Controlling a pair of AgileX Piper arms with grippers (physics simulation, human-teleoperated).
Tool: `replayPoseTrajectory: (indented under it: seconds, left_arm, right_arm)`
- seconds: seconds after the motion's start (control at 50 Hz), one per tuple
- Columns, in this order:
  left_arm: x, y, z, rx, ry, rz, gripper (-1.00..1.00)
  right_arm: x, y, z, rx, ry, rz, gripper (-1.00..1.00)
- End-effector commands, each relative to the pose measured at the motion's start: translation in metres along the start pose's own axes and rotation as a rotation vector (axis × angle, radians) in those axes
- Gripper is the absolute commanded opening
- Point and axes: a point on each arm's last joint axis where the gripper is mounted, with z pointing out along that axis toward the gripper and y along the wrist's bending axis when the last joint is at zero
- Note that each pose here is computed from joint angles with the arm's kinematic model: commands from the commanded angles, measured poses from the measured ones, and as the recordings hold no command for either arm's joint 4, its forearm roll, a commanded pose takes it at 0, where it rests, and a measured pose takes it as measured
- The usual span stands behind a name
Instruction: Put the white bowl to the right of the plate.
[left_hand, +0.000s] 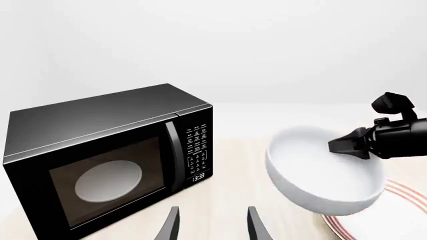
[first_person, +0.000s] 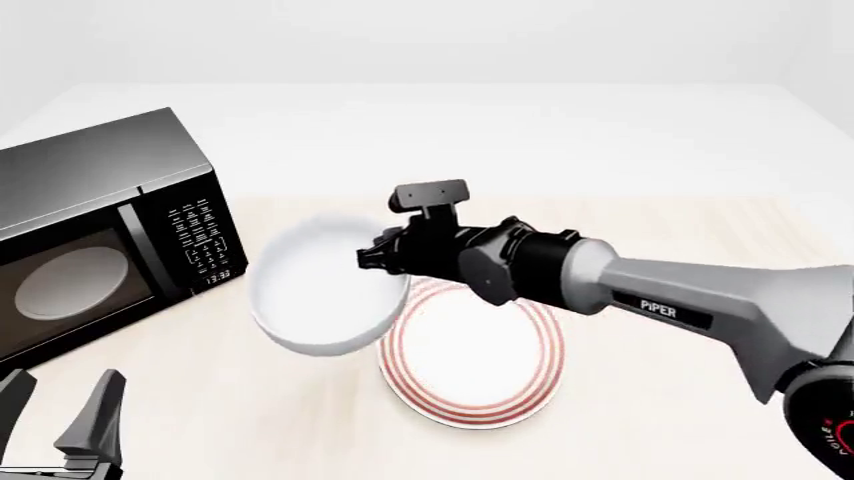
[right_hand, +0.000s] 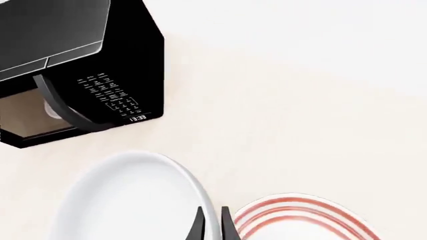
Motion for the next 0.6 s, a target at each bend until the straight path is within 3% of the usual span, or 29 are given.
replayPoseTrajectory:
  seconds: [0.02, 0.26, 0.6]
  left_arm:
    - [0.0, 0.0, 0.0, 0.0, 0.0, 0.0, 1.0]
    - [0.0, 0.0, 0.0, 0.0, 0.0, 0.0, 1.0]
    - [0.0, 0.0, 0.0, 0.0, 0.0, 0.0, 1.0]
  right_arm:
    - [-0.014, -0.049, -0.052, 0.097, -0.058, 0.085, -1.0]
    - [-0.003, -0.103, -0.102, 0.223, -0.12, 0.162, -1.0]
    - [0.038, -0.149, -0.165, 0.373, -0.196, 0.276, -1.0]
